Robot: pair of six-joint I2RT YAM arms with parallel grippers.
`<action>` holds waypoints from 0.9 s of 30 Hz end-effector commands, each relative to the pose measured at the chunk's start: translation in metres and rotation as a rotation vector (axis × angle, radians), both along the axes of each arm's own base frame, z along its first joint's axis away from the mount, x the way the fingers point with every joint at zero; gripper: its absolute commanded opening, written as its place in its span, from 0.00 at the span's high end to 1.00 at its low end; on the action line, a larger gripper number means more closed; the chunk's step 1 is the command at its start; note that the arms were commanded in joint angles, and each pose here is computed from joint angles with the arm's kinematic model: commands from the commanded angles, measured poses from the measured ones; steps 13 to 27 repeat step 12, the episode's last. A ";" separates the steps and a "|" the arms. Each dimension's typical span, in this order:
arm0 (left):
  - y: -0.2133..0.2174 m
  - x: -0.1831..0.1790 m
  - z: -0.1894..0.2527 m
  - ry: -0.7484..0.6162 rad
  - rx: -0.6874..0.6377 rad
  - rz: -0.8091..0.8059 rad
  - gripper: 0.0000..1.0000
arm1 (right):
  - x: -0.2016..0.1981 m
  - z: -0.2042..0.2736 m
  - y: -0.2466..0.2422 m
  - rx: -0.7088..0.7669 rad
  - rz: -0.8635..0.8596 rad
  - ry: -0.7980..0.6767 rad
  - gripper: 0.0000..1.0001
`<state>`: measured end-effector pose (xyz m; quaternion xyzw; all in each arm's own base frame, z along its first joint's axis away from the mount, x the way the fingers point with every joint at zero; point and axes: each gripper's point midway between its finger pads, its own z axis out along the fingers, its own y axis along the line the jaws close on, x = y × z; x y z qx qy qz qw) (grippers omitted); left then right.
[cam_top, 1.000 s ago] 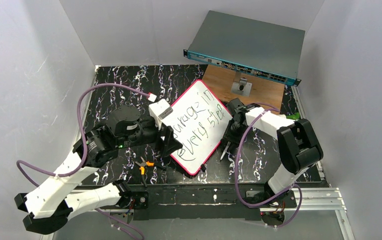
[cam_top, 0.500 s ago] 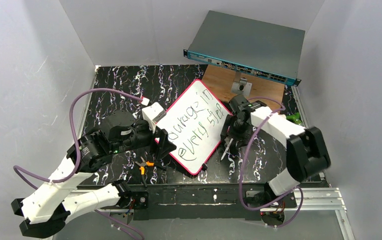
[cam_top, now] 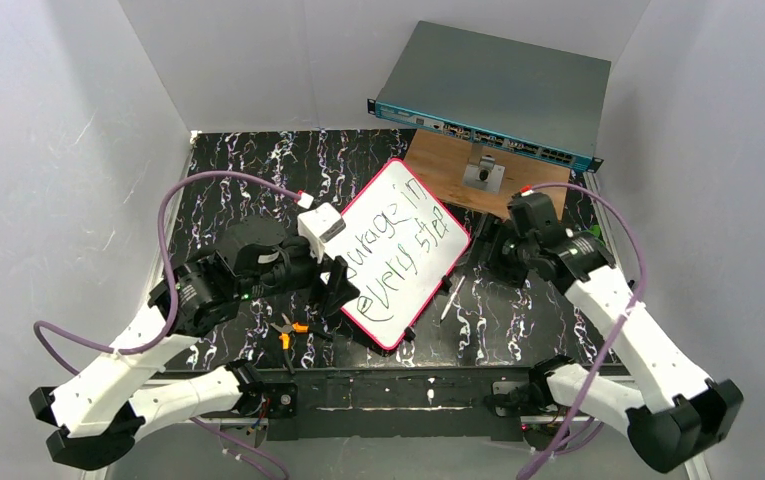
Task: Write a sentence on the whiteboard
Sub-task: Reset both arms
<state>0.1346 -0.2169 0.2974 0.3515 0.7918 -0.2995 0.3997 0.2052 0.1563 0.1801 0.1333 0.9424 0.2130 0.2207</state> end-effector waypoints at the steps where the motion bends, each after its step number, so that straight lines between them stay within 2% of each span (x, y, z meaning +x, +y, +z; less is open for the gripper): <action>1: -0.001 0.009 -0.002 -0.020 0.009 0.022 0.29 | -0.004 0.033 0.005 0.114 -0.003 -0.109 0.17; 2: 0.000 0.011 -0.002 -0.024 0.009 0.037 0.23 | -0.005 0.035 0.006 0.126 -0.008 -0.112 0.17; 3: 0.000 0.014 -0.002 -0.028 0.011 0.053 0.05 | -0.006 0.036 0.006 0.133 -0.015 -0.108 0.17; 4: 0.001 0.015 -0.002 -0.031 0.010 0.057 0.02 | -0.006 0.037 0.006 0.138 -0.021 -0.107 0.17; 5: 0.001 0.016 -0.002 -0.034 0.010 0.064 0.02 | 0.000 0.043 0.011 0.161 -0.016 -0.141 0.17; 12: 0.003 0.020 -0.006 -0.038 0.027 0.086 0.01 | -0.004 0.040 -0.001 0.087 -0.022 -0.125 0.16; 27: 0.003 0.020 -0.006 -0.038 0.027 0.086 0.01 | -0.004 0.040 -0.001 0.087 -0.022 -0.125 0.16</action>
